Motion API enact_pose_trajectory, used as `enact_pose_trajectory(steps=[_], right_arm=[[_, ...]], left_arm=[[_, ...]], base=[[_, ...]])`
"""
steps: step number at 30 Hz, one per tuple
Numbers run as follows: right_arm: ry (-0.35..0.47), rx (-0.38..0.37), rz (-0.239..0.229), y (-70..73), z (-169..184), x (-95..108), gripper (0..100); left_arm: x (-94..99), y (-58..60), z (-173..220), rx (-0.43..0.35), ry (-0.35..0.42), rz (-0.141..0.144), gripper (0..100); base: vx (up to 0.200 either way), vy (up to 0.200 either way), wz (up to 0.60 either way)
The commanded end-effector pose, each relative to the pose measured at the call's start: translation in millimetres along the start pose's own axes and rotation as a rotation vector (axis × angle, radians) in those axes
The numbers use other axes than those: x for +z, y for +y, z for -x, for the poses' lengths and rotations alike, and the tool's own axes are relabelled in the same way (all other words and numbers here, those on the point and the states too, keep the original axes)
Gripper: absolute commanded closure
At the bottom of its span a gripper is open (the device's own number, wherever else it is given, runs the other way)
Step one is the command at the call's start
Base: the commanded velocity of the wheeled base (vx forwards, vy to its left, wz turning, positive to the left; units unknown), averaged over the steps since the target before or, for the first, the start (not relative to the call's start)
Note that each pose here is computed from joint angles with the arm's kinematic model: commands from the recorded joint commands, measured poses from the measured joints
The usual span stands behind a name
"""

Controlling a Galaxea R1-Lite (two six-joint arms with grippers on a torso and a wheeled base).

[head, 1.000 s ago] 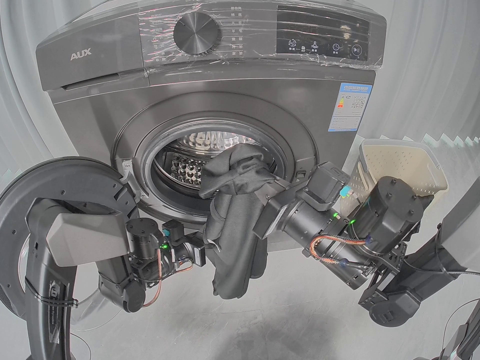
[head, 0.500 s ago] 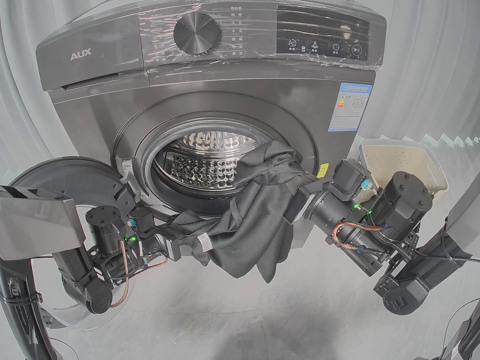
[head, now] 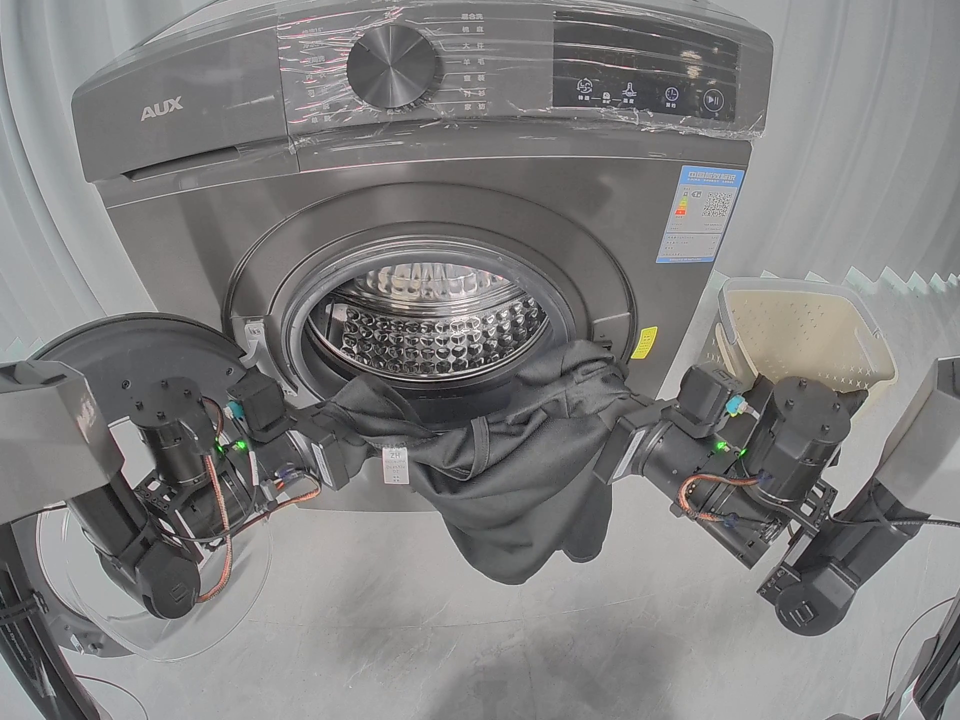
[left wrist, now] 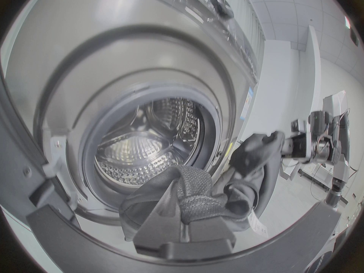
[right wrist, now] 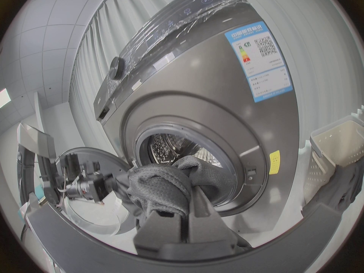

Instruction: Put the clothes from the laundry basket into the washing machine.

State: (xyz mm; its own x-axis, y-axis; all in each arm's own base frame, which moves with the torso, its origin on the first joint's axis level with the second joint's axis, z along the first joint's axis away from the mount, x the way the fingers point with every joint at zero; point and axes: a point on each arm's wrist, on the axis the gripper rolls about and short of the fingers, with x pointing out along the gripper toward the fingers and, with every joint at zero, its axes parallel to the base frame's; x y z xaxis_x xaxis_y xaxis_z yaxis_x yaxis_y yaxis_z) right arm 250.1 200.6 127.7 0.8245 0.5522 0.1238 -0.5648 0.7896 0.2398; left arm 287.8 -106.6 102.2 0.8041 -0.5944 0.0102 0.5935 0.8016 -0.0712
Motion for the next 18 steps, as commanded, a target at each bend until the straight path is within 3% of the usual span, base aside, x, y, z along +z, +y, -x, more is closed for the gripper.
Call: enact_pose_trajectory(steps=[1,7,8,13,15,16,18], right_arm=[[0.062,0.006,0.004,2.8,0.8,-18.0,100],[0.092,0.025,-0.005,9.8,5.2,-24.7,100],[0.092,0.025,-0.005,9.8,5.2,-24.7,0],[0.204,0.009,0.008,3.4,22.5,-44.5,0],[0.204,0.009,0.008,3.4,22.5,-44.5,0],[0.285,0.000,0.015,0.3,35.2,-58.5,0],[0.326,0.001,0.018,0.5,42.7,-64.7,0]], left_arm=[[28.7,-5.8,9.8,-0.010,-0.092,-0.024,100],[30.6,-7.2,9.6,-0.014,-0.099,-0.027,100],[30.6,-7.2,9.6,-0.014,-0.099,-0.027,100],[30.8,-7.5,8.8,-0.015,-0.100,-0.027,100],[30.8,-7.5,8.8,-0.015,-0.100,-0.027,100],[31.3,-8.8,6.8,-0.019,-0.105,-0.027,100],[30.9,-9.3,6.9,-0.020,-0.103,-0.026,100]], base=[[0.000,0.000,0.00],[0.000,0.000,0.00],[0.000,0.000,0.00],[0.000,0.000,0.00],[0.000,0.000,0.00],[0.000,0.000,0.00],[0.000,0.000,0.00]])
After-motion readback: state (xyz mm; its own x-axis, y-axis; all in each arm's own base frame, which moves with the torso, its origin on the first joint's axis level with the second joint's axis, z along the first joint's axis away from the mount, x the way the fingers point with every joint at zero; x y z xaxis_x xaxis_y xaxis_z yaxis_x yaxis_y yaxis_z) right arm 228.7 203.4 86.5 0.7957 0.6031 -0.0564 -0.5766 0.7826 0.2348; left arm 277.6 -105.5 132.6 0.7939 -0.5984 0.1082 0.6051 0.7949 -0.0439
